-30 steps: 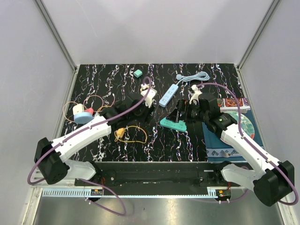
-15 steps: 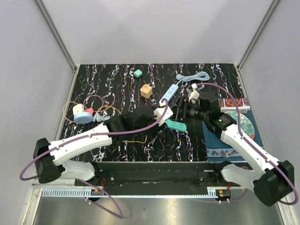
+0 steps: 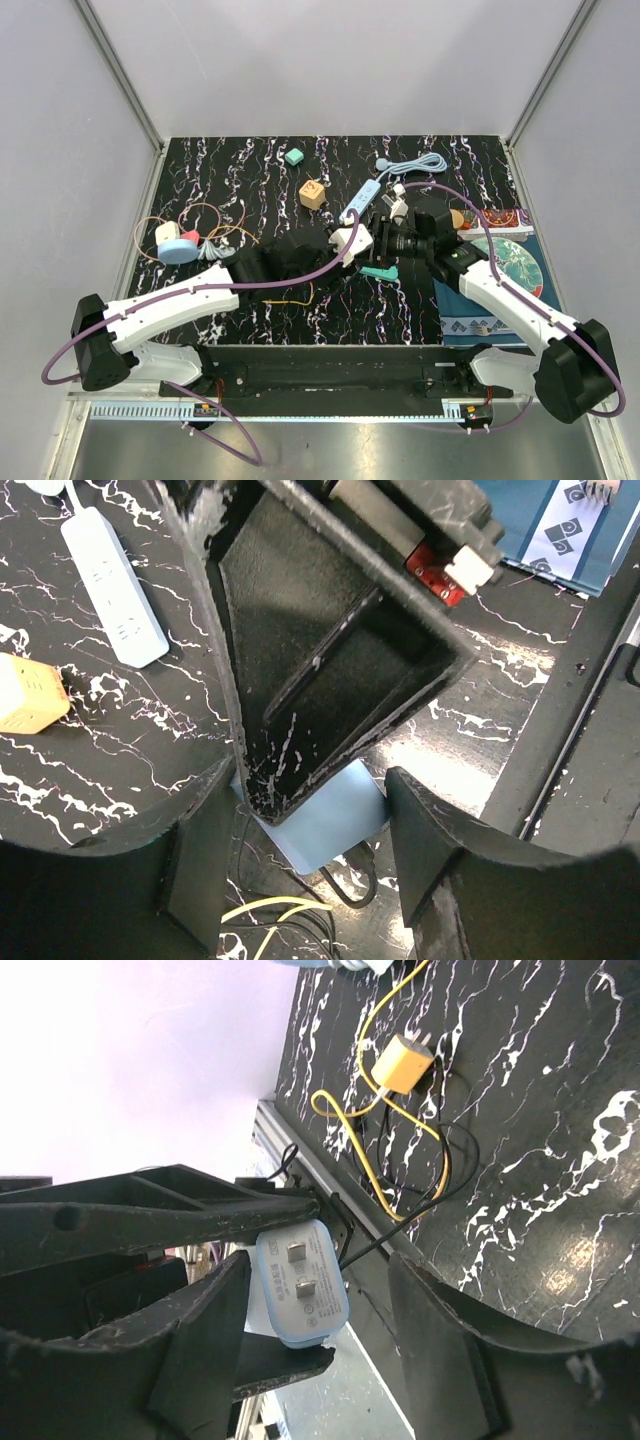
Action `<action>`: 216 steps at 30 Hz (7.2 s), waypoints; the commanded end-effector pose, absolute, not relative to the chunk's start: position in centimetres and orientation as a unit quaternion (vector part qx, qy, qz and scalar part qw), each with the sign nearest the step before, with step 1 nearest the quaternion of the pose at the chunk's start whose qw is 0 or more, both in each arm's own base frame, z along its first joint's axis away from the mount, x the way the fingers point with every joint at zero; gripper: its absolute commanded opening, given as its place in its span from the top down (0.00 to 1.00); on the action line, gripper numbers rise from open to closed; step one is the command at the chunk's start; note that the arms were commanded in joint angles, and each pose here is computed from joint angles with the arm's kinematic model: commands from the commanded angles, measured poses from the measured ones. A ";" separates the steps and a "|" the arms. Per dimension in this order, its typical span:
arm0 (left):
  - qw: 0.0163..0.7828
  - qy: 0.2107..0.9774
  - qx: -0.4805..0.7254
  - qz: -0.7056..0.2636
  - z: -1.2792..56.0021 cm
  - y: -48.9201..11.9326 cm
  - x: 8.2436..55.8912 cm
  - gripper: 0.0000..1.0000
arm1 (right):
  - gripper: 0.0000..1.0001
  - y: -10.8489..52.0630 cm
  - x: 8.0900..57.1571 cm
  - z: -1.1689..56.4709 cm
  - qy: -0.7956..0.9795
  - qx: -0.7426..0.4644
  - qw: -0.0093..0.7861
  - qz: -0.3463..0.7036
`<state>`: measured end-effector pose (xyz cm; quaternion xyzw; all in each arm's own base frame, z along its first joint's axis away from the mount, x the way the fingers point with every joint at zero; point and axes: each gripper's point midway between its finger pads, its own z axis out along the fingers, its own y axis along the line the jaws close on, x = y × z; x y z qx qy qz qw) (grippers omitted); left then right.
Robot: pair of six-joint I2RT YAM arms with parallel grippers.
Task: Insert the plug
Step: Pick up the plug from the center of the board, then insert the plug into the socket.
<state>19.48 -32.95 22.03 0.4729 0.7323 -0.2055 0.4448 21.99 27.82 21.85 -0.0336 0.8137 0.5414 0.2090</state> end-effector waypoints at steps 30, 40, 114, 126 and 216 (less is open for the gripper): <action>0.616 0.673 0.204 -0.356 27.9 -29.9 19.7 0.11 | 1.00 27.2 22.8 26.2 0.734 0.054 0.289 0.613; 0.616 0.657 0.238 -0.363 27.5 -31.6 19.5 0.07 | 1.00 27.0 23.0 26.1 0.721 0.085 0.284 0.627; 0.634 0.662 0.264 -0.301 25.1 -32.1 21.1 0.97 | 0.39 25.5 24.5 22.4 0.776 0.082 0.333 0.529; 0.511 0.792 0.192 -0.274 20.6 -28.3 23.0 1.00 | 0.02 18.0 28.3 19.0 0.852 0.060 0.439 0.279; 0.110 0.928 0.340 -0.101 9.3 -32.7 31.8 1.00 | 0.00 13.3 30.6 9.7 0.883 0.096 0.445 0.113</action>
